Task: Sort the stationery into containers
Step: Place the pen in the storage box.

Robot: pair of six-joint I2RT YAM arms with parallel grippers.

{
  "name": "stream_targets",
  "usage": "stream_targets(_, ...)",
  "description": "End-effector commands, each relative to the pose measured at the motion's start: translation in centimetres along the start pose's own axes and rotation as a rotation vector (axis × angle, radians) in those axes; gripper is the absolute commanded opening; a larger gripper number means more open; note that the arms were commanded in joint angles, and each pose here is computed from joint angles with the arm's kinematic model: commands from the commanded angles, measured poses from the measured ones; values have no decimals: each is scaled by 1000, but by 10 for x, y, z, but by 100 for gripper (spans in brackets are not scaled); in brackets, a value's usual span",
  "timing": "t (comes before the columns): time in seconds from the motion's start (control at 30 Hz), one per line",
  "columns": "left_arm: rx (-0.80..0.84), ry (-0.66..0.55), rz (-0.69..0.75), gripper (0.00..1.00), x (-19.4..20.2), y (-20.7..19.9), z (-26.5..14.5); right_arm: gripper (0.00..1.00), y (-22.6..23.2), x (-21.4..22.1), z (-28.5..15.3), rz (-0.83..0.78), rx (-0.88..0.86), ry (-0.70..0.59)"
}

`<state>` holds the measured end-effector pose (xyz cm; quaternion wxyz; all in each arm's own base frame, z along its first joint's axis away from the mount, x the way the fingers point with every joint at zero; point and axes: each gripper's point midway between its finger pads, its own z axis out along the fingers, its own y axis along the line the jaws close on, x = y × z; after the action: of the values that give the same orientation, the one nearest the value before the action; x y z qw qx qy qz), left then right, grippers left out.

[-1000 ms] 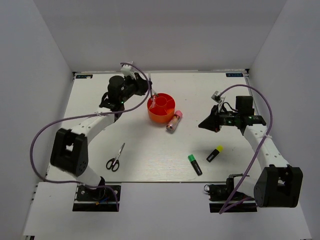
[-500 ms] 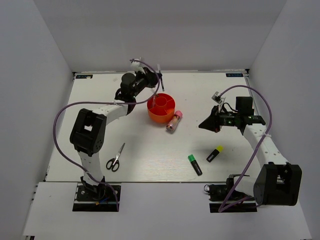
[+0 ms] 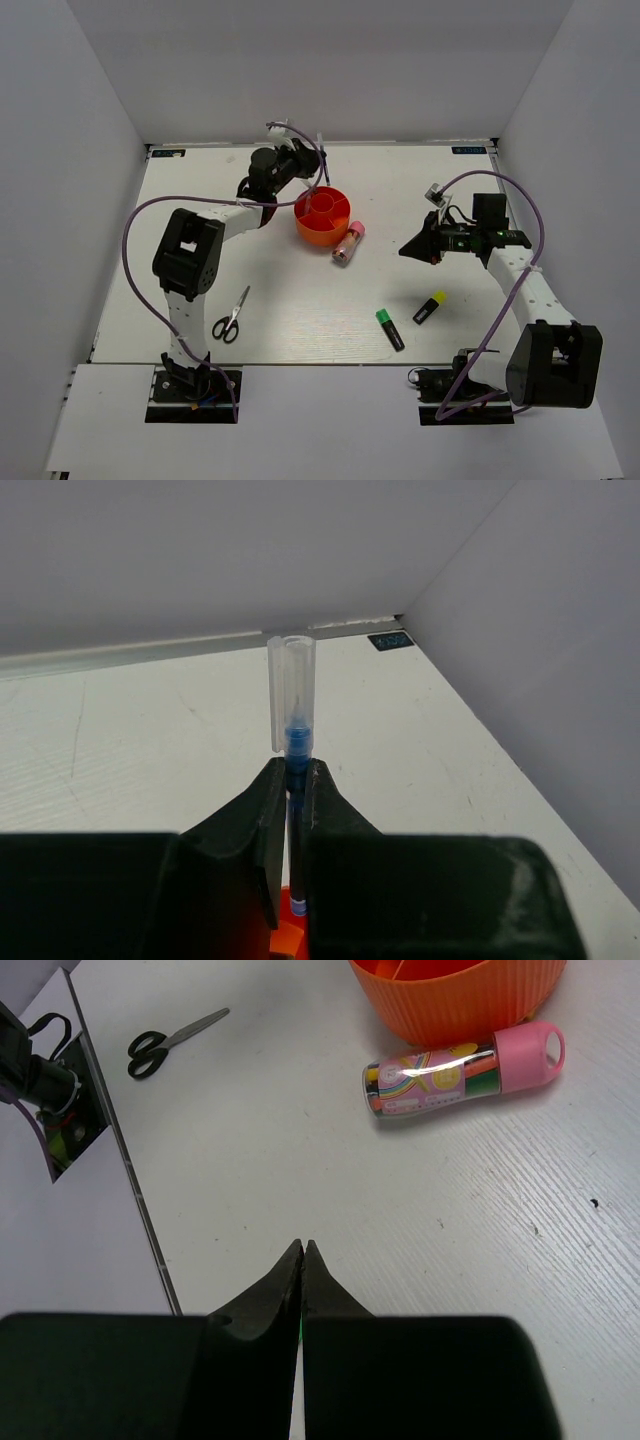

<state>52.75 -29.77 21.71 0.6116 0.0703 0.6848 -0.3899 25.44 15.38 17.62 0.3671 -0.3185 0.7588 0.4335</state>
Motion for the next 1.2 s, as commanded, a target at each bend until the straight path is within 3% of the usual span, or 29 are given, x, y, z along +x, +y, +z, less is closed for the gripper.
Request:
stream_targets(0.0, 0, -24, 14, 0, -8, -3, 0, 0, 3, -2, 0, -9, -28, -11)
stream_targets(0.6, -5, 96, 32, 1, 49, -3, -11, 0, -6, -6, -12, 23, -10, -46)
stream_targets(0.73, 3, 103, 39, 8, 50, -6, -15, 0, -6, -7, -13, 30, -11, -52)
stream_targets(0.87, -2, 120, 44, 23, 55, -8, -21, 0, -6, -8, -15, 31, -12, -58)
stream_targets(0.97, -4, 124, 52, 38, 55, -8, -23, 9, -5, -9, -16, 33, -15, -62)
stream_targets(1.03, -3, 121, 60, 49, 52, -11, -22, 24, -6, -8, -16, 41, -15, -62)
stream_targets(1.17, 4, 127, 81, 57, 44, -16, -17, 39, -5, -10, -17, 35, -16, -66)
